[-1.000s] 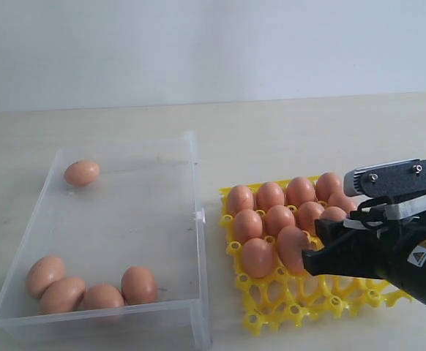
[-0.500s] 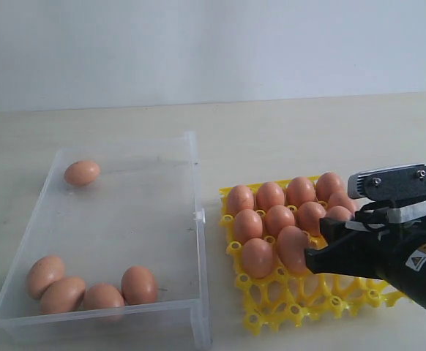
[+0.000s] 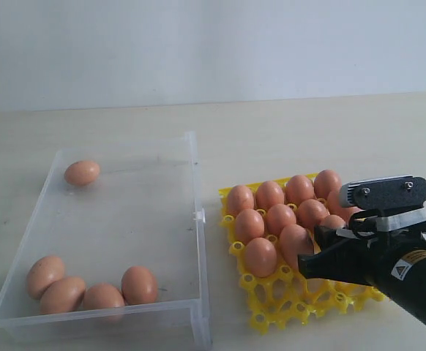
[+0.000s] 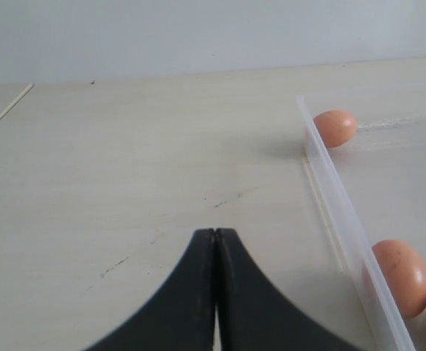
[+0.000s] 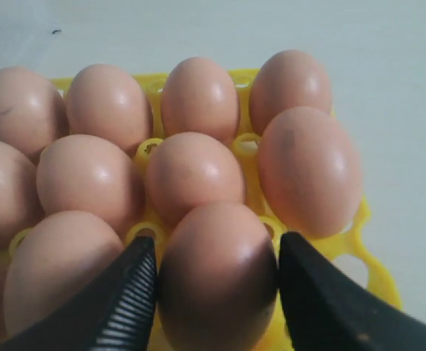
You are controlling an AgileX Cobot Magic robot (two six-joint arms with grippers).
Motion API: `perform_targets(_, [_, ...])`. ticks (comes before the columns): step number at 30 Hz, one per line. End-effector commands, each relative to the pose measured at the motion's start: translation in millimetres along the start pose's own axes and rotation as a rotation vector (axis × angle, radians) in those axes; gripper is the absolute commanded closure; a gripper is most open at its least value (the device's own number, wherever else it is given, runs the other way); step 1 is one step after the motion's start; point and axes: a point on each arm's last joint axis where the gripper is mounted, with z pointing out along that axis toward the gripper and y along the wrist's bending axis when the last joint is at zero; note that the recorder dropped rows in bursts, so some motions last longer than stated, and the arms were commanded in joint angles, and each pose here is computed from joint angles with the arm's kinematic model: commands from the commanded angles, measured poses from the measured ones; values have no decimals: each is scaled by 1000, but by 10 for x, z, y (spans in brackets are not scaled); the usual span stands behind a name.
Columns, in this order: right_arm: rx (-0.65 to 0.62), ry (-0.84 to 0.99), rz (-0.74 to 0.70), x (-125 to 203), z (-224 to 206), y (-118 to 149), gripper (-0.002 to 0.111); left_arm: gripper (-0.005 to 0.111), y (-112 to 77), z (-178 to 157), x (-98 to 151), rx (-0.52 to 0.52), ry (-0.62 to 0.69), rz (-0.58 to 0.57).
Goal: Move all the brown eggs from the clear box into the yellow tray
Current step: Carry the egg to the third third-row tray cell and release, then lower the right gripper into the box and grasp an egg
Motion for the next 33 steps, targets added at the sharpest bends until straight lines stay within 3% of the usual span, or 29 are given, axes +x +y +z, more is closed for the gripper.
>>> perform_targets(1, [-7, 0, -5, -3, 25, 8, 62, 107, 3, -2, -17, -3, -5, 4])
perform_targets(5, [-7, 0, -5, -3, 25, 8, 46, 107, 3, -2, -17, -3, -5, 4])
perform_targets(11, [-37, -68, -3, -140, -67, 28, 45, 107, 3, -2, -17, -3, -5, 4])
perform_targets(16, [-32, -119, -86, -323, -274, -6, 46, 107, 3, -2, -17, -3, -5, 4])
perform_targets(19, [-42, -156, -156, -438, -397, -9, 57, 107, 3, -2, -17, -3, -5, 4])
perform_targets(24, [-203, -116, -266, -847, -529, 225, 106, 107, 3, -2, -17, -3, -5, 4])
perform_targets(30, [-396, -59, -275, -1572, -511, 628, 108, 107, 3, -2, -17, -3, -5, 4])
perform_targets(33, [-500, 191, -267, -1920, -191, 973, 108, 107, 3, -2, -17, -3, -5, 4])
